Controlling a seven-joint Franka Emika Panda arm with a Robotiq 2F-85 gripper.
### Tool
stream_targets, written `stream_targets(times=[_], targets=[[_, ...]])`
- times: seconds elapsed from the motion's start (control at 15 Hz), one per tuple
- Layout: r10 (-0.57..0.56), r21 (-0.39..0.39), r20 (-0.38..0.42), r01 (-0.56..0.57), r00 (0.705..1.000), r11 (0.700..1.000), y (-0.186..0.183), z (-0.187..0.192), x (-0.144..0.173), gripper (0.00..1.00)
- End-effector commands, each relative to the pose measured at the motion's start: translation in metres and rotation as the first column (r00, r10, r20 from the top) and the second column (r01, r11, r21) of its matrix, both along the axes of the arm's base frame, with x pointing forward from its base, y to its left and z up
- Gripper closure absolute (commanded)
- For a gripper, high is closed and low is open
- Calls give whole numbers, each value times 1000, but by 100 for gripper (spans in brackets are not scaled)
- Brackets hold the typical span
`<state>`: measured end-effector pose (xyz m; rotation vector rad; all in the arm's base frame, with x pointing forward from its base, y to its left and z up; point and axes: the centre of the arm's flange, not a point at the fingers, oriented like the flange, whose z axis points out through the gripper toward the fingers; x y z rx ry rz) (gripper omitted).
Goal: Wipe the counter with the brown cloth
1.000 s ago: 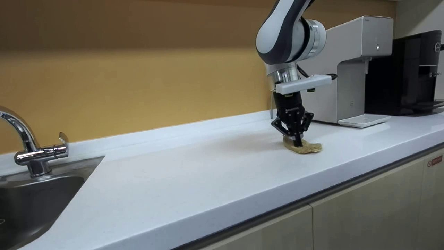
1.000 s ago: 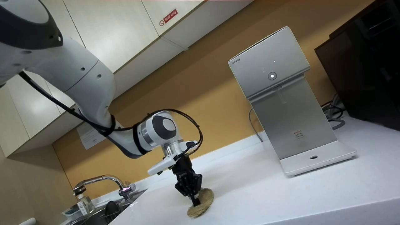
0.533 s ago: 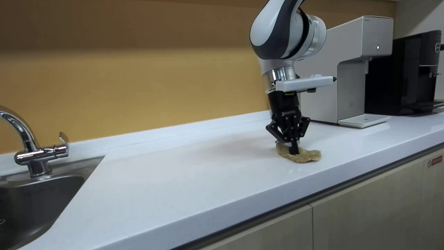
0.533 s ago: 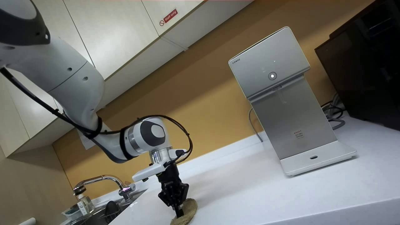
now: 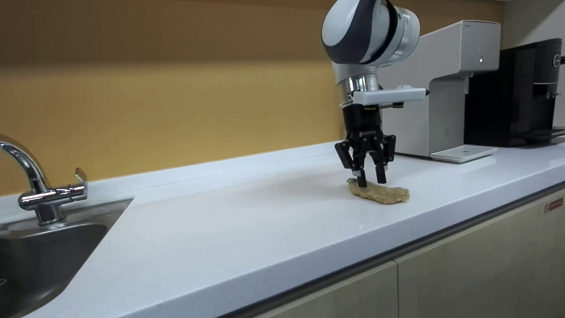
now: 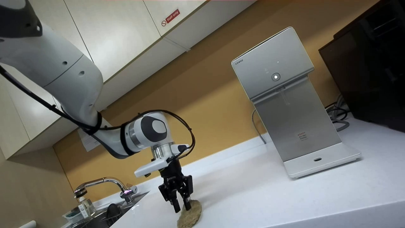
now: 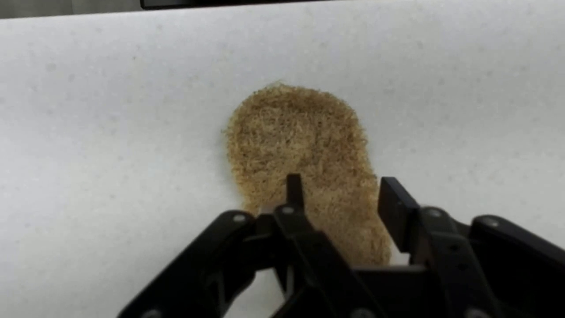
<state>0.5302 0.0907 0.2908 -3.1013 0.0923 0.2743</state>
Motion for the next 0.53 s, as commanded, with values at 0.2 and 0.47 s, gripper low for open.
stream_targets(times=[0.2, 0.47], targets=[[7, 50, 68, -10, 998, 999, -13, 66, -7, 2], [37, 93, 61, -43, 997, 995, -12, 78, -11, 0]])
